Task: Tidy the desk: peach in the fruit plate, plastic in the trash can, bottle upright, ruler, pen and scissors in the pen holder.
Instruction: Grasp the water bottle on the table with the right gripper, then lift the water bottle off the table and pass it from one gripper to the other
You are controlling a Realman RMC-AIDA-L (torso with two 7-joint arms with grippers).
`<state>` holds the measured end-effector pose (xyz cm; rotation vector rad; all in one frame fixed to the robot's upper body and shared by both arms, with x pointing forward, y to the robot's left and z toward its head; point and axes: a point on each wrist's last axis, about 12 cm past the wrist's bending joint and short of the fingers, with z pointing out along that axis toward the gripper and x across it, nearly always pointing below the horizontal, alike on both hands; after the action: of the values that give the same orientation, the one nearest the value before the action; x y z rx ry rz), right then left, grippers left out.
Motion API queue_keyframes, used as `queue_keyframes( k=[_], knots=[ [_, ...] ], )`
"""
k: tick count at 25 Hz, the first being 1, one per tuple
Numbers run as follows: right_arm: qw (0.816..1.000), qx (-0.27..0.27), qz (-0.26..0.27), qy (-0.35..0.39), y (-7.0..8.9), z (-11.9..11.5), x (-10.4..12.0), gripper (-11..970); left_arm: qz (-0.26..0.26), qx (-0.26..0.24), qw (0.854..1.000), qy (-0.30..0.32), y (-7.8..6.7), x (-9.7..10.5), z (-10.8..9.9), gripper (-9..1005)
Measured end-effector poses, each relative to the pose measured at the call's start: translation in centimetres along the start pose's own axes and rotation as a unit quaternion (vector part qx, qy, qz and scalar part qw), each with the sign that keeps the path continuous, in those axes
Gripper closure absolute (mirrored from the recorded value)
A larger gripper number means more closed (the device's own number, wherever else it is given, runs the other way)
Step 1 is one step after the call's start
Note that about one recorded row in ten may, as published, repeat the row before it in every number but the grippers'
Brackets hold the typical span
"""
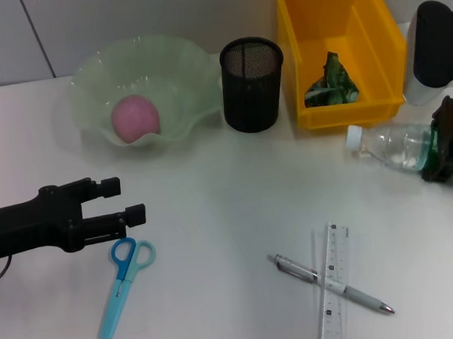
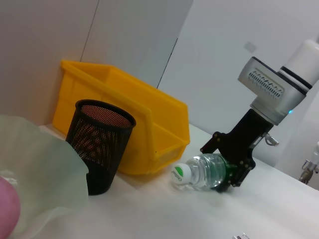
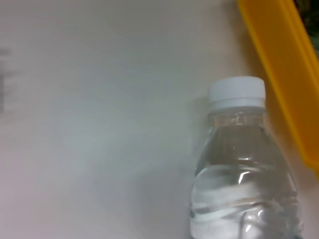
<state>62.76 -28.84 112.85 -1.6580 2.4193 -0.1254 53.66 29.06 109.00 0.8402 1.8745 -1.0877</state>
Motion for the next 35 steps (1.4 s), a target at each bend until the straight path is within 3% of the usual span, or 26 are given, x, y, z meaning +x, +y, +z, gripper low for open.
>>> queue_keyframes(
  k=[8,15,23,29,35],
  knots=[
    [0.999,-0.025,-0.01,-0.021,0.7,-0.7,-1.3,224,0.0,-0.003,1.0,0.0,0.1,0.0,-0.1,170],
    [0.994,-0.062,-0.02,-0.092,1.5,-2.8,-3.1,224,0.001,-0.011,1.0,-0.003,0.3,-0.2,-0.6,170],
    [0.984,-0.086,-0.019,-0.156,1.9,-3.7,-4.3,225,-0.004,-0.025,0.999,-0.02,0.6,-0.2,-1.4,170],
    [0.957,-0.111,-0.008,-0.268,2.4,-4.4,-5.0,225,-0.013,-0.041,0.998,-0.043,0.9,-0.5,-2.3,170],
    [0.918,-0.124,0.019,-0.377,3.8,-3.0,-5.5,223,-0.015,-0.039,0.996,-0.082,0.8,-1.2,-3.0,170]
  ],
)
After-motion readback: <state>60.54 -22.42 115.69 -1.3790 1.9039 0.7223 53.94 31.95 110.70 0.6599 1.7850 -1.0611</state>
